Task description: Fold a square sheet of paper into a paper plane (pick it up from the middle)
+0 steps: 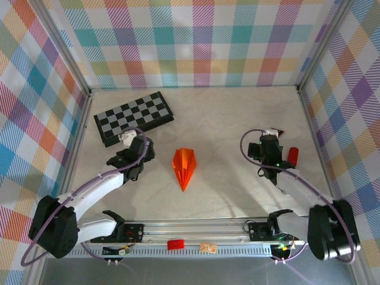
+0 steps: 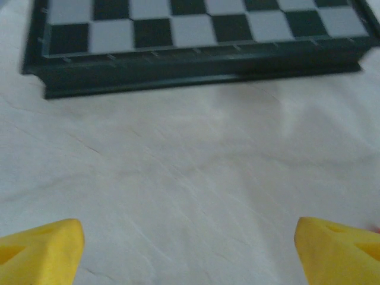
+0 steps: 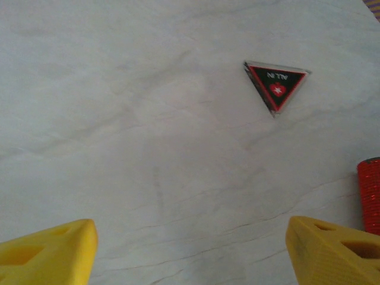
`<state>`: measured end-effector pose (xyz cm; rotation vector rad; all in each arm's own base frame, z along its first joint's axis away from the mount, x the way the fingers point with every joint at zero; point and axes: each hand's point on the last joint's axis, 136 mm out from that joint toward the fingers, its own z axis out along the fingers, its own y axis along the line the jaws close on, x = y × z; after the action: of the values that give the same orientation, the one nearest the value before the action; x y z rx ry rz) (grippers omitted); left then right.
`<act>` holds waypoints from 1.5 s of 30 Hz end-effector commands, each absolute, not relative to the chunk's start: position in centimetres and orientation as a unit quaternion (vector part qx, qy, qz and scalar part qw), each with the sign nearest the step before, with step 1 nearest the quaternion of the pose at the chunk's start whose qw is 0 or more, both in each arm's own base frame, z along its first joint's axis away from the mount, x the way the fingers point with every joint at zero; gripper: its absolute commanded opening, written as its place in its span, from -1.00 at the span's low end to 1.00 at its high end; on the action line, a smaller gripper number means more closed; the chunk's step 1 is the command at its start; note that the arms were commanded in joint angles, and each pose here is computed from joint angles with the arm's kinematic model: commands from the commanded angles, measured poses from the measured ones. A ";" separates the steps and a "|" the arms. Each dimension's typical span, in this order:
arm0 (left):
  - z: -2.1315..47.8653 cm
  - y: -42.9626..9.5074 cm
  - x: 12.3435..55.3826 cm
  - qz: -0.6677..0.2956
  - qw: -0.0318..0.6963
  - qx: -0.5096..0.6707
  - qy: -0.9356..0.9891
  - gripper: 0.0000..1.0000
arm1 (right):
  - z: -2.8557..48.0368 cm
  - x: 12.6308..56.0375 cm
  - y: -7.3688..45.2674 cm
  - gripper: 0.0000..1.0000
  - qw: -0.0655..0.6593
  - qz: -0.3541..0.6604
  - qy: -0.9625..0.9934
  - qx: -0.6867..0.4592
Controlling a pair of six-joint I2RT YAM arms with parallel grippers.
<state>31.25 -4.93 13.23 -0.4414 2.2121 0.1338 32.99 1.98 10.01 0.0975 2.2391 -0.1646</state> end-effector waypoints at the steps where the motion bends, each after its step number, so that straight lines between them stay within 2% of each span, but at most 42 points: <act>1: 14.8 -1.9 32.2 0.097 0.464 -0.179 0.862 0.84 | 10.8 36.1 1.8 0.67 0.474 -0.087 0.876 -0.006; 5: 14.7 -0.8 33.8 0.102 0.510 -0.134 0.843 0.86 | 9.7 38.4 3.0 0.67 0.495 -0.048 0.867 -0.032; 10: 13.9 0.0 35.3 0.103 0.528 -0.113 0.835 0.87 | 10.5 40.2 4.9 0.68 0.552 0.004 0.830 -0.086; 16: 12.3 0.5 37.3 0.066 0.557 -0.121 0.819 0.87 | 9.3 39.5 3.4 0.68 0.567 0.060 0.820 -0.058; 20: 11.2 -0.4 38.6 0.068 0.553 -0.078 0.826 0.88 | 9.2 39.8 2.6 0.68 0.568 0.048 0.821 -0.037; 21: 11.0 -0.3 39.0 0.075 0.558 -0.070 0.823 0.88 | 9.1 39.8 2.0 0.97 0.560 0.038 0.827 -0.021; 26: 9.1 -0.1 39.9 0.045 0.589 -0.065 0.804 0.86 | 9.2 39.8 1.6 0.97 0.565 0.031 0.825 -0.013; 28: 8.5 -0.4 39.0 0.026 0.572 -0.059 0.818 0.87 | 9.2 39.8 1.6 0.97 0.565 0.029 0.824 -0.012; 29: 8.8 0.0 39.3 0.032 0.584 -0.066 0.809 0.88 | 9.2 39.8 1.5 0.98 0.566 0.029 0.824 -0.011; 31: 8.3 1.3 39.3 0.054 0.560 -0.101 0.821 1.00 | 9.2 39.8 1.5 0.98 0.565 0.029 0.824 -0.011; 45: 8.5 0.2 39.7 0.040 0.569 -0.072 0.818 0.99 | 9.2 39.8 1.6 0.97 0.565 0.030 0.824 -0.011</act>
<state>38.71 0.49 6.95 -0.1852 1.9736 0.1102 39.38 1.55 8.07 -0.0372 1.9835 0.0647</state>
